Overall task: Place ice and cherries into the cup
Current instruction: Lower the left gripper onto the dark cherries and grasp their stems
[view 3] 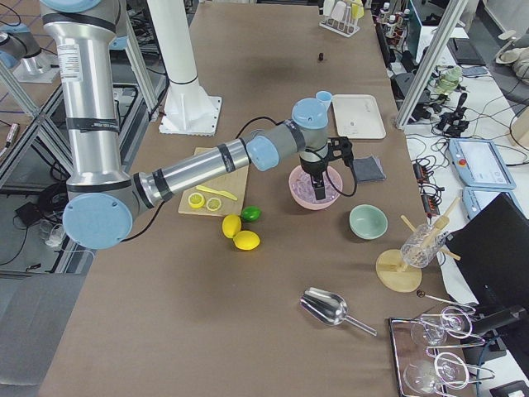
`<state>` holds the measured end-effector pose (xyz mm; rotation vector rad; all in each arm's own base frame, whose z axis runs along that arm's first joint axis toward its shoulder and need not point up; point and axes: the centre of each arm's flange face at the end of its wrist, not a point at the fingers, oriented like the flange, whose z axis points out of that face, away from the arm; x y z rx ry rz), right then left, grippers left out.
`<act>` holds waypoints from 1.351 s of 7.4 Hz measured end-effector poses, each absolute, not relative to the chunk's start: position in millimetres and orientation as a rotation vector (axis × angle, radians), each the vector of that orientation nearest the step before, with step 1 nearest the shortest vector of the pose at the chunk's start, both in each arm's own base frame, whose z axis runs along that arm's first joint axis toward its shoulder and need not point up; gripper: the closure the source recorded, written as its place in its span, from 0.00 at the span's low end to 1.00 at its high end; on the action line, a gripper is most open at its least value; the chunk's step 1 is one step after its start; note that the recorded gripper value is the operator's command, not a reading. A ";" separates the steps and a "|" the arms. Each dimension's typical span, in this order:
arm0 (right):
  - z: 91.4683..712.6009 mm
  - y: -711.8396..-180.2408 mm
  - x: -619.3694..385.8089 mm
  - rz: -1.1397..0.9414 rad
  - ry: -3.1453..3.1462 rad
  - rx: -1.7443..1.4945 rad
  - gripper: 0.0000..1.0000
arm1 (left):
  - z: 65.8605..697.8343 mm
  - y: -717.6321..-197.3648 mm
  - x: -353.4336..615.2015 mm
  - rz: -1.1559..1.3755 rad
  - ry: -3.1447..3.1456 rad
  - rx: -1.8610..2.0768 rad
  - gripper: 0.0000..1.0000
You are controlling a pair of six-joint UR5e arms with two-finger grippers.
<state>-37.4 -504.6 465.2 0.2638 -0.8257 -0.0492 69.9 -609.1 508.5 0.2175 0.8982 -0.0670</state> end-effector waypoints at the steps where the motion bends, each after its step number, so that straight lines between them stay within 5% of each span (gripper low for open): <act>1: 493.4 -491.5 -2.7 -0.030 -0.817 0.268 0.01 | 475.7 -629.6 93.9 -0.082 0.913 0.224 0.02; 4: 541.6 -449.8 42.3 0.007 -0.813 0.280 0.01 | 453.2 -640.2 180.8 -0.023 0.896 0.197 0.02; 10: 567.7 -469.1 44.1 0.055 -0.821 0.173 0.01 | 537.6 -633.2 194.8 -0.070 0.795 0.137 0.02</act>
